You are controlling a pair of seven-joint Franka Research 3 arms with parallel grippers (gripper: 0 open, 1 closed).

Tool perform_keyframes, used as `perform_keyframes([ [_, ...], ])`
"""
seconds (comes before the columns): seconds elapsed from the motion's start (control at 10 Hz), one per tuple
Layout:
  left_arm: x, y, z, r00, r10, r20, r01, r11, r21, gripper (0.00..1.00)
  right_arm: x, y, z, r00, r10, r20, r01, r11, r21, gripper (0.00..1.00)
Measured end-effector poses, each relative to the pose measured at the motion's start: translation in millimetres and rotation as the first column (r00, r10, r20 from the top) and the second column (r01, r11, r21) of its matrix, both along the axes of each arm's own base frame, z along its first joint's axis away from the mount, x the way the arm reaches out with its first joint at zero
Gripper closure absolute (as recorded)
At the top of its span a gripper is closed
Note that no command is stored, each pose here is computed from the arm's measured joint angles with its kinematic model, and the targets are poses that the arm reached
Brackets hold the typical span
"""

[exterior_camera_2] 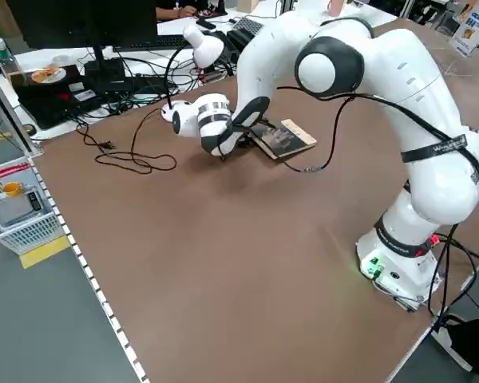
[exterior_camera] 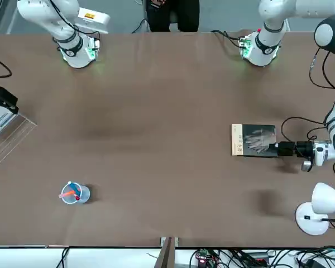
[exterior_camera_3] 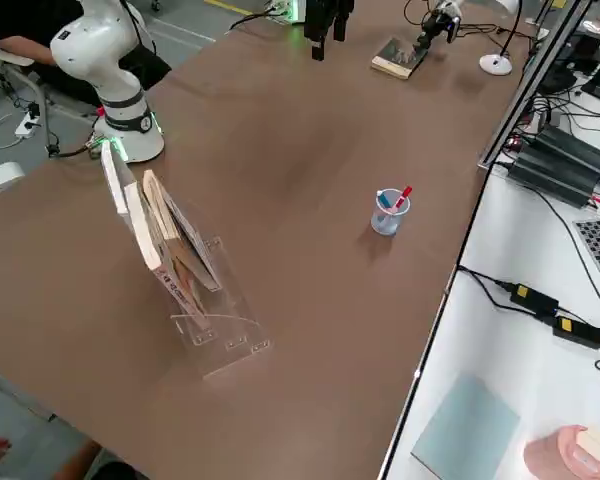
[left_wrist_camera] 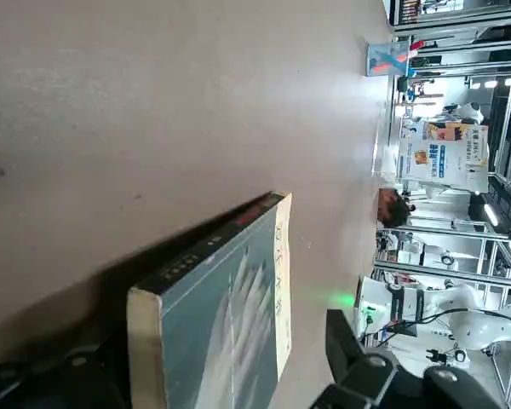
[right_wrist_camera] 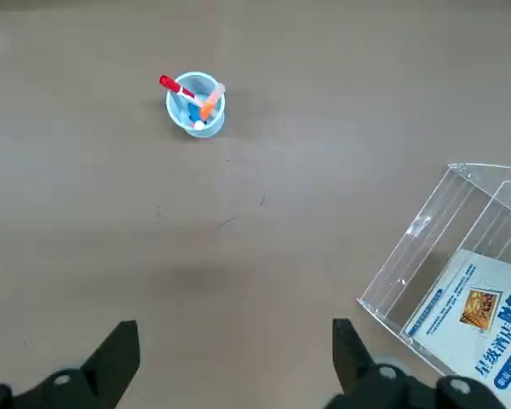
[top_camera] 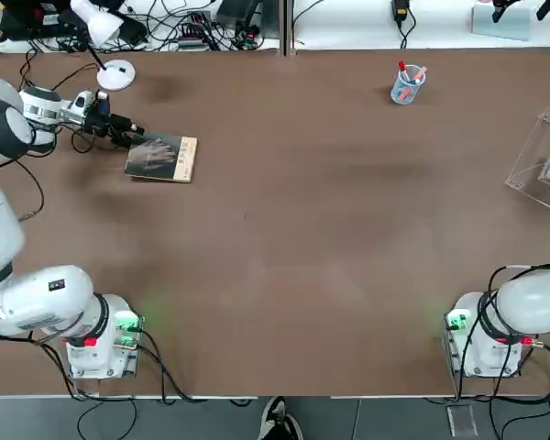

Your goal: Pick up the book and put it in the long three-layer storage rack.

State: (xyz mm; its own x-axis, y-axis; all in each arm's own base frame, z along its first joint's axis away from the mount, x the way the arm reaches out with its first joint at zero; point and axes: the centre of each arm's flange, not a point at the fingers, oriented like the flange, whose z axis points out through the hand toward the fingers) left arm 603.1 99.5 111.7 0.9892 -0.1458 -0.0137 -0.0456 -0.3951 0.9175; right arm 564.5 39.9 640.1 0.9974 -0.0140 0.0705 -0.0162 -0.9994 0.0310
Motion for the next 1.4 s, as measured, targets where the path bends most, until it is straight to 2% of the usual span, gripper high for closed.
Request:
perform_keyframes([
  [0.2,0.5,-2.2,-0.5,1.000,-0.002,0.001,0.002,1.000,-0.001,0.12,-0.6,-0.1,-2.3,1.000,0.000,-0.010,0.000,1.000,-0.001,0.00],
  [0.3,0.6,-2.8,-1.7,1.000,-0.001,0.001,0.001,1.000,0.000,0.24,-0.9,-0.2,-3.8,1.000,0.000,-0.015,0.000,1.000,-0.001,0.00],
  [0.4,0.5,-3.0,-2.8,1.000,0.000,0.000,0.000,1.000,0.001,0.24,-1.4,-0.3,-5.5,1.000,-0.001,-0.022,0.001,1.000,-0.002,0.00],
  [0.5,0.6,-2.8,-2.9,1.000,0.001,0.000,-0.001,1.000,0.002,0.30,-1.9,-0.3,-6.9,1.000,-0.001,-0.029,0.001,1.000,-0.002,0.00],
  [0.6,0.5,-2.7,-3.7,1.000,0.001,0.000,-0.001,1.000,0.003,0.42,-2.2,0.0,-7.8,0.999,-0.001,-0.033,0.001,1.000,0.001,0.00],
  [0.7,0.3,-2.7,-4.7,1.000,0.002,-0.001,-0.002,1.000,0.003,0.49,-2.5,1.2,-8.3,0.999,0.000,-0.037,0.001,1.000,0.013,0.00],
  [0.8,0.0,-2.7,-5.5,1.000,0.002,-0.002,-0.002,1.000,0.004,0.49,-2.7,2.5,-8.7,0.999,0.001,-0.039,0.000,1.000,0.025,0.00],
  [1.0,-0.5,-2.8,-7.2,1.000,0.003,-0.004,-0.003,1.000,0.004,0.68,-2.7,3.5,-9.4,0.999,0.002,-0.041,-0.001,0.999,0.034,0.00],
  [1.1,-0.8,-2.9,-8.2,1.000,0.003,-0.006,-0.003,1.000,0.004,0.68,-2.6,3.5,-10.1,0.999,0.002,-0.043,-0.001,0.999,0.036,0.00],
  [1.4,-1.6,-3.2,-10.8,1.000,0.003,-0.009,-0.003,1.000,0.003,0.96,-2.2,3.6,-13.2,0.999,0.005,-0.049,-0.003,0.999,0.038,0.00],
])
